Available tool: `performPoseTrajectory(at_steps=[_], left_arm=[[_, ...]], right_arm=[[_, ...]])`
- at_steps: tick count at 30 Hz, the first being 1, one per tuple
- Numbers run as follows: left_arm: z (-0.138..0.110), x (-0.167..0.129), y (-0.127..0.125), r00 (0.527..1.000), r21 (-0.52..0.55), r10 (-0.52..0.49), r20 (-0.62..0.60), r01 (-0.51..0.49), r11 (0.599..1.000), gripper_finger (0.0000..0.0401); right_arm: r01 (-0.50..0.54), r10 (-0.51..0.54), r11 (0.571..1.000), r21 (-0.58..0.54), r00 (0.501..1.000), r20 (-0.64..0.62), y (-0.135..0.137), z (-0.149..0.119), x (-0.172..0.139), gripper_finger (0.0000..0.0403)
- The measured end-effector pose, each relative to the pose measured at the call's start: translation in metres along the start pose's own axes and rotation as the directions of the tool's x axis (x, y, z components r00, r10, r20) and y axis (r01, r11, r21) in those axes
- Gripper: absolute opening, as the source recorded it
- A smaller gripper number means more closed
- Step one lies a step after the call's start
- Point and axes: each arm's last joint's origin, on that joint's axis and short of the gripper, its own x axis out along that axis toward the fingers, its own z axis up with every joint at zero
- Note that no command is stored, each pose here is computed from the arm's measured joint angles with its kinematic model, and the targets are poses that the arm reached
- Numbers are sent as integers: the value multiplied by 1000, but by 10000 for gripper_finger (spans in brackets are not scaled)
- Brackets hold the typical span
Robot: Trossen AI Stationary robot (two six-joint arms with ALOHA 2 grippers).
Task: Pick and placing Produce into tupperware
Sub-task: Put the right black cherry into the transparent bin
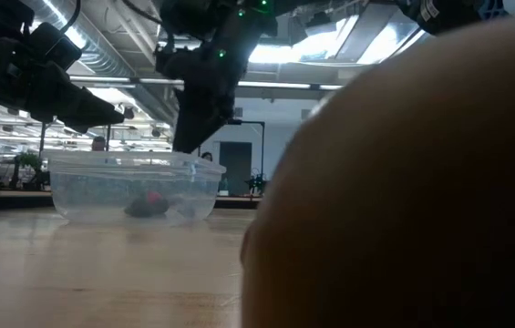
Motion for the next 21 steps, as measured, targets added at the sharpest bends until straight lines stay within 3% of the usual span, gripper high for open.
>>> performPoseTrajectory(at_steps=[7,14,21], left_arm=[[0,0,0,1000,0,0,0,0,1000,165],[0,0,0,1000,0,-1,-1,1,1000,170],[0,0,0,1000,0,-1,-1,1,1000,162]], right_arm=[[1,1,1000,22,999,-49,-2,-1,-19,196],[5,-5,1000,24,1000,1,-3,3,-52,196],[169,-174,983,66,982,77,-10,4,-107,196]])
